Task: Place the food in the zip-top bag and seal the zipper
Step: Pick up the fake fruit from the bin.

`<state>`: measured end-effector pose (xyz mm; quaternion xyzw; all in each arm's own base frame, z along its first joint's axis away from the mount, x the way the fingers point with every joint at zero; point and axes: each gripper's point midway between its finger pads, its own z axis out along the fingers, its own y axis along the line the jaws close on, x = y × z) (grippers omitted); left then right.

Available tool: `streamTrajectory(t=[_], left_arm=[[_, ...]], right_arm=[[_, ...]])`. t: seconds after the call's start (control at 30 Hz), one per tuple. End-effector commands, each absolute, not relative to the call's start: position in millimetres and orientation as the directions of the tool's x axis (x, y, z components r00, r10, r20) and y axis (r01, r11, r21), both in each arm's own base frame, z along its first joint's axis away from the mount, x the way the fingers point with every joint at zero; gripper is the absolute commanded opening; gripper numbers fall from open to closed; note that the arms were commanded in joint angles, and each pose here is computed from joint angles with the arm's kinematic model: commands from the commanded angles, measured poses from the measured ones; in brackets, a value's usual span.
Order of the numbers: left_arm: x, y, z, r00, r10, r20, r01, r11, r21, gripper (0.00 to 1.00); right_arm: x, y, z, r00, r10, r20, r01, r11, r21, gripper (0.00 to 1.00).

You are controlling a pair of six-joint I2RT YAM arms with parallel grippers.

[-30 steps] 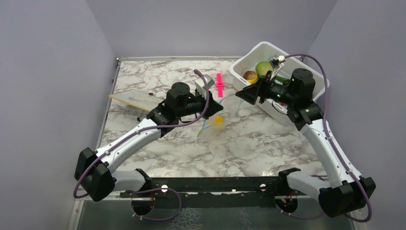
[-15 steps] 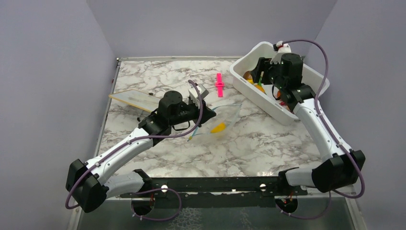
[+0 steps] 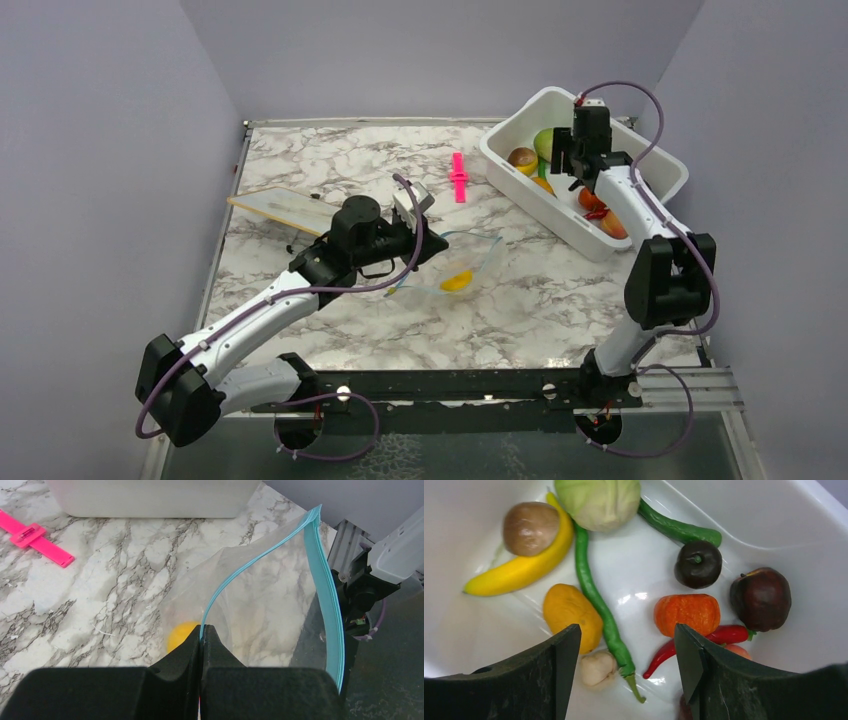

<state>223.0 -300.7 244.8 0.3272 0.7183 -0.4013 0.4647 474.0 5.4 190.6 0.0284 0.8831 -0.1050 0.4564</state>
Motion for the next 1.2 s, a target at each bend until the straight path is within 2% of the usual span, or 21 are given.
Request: streamTrajectory(t=[0.0, 0.1, 0.3, 0.63, 0.97, 1.07, 1.17], left_arm=[[217.8, -299.8, 254.1, -0.327, 0.073, -0.942, 0.857, 0.443, -0.263, 0.0], [218.1, -298.5, 254.9, -0.32, 0.073, -0.945, 0.857, 0.447, -0.256, 0.0], [218.6, -298.4, 256.0, -0.314, 0.072, -0.947, 0.858, 0.448, -0.25, 0.0], [217.5, -297.1, 257.2, -0.309, 0.067, -0.949, 0.859, 0.448, -0.248, 0.0], [217.0, -297.8, 255.2, -0.317, 0.068, -0.946, 0.858, 0.445, -0.256, 0.0], [217.4, -297.8, 255.6, -0.315, 0.067, -0.947, 0.858, 0.447, -0.254, 0.0], [217.1, -297.7, 254.5, -0.316, 0.069, -0.946, 0.858, 0.447, -0.254, 0.0]], right_arm=[[479.2, -17.8, 168.1, -0.646, -0.045, -0.762, 0.179, 0.961, -0.209, 0.71], [478.2, -41.6, 148.8, -0.696, -0.013, -0.718, 0.238, 0.939, -0.248, 0.74], [482.6, -57.2, 125.7, -0.715, 0.056, -0.697, 0.257, 0.948, -0.188, 0.8], [483.3, -81.8, 101.5, -0.745, 0.109, -0.658, 0.318, 0.926, -0.206, 0.91], [485.7, -93.5, 76.9, -0.773, 0.126, -0.622, 0.316, 0.926, -0.206, 0.87], [485.3, -95.2, 69.6, -0.783, 0.125, -0.609, 0.313, 0.926, -0.212, 0.83], [485.9, -94.6, 69.6, -0.78, 0.125, -0.613, 0.312, 0.927, -0.208, 0.72]])
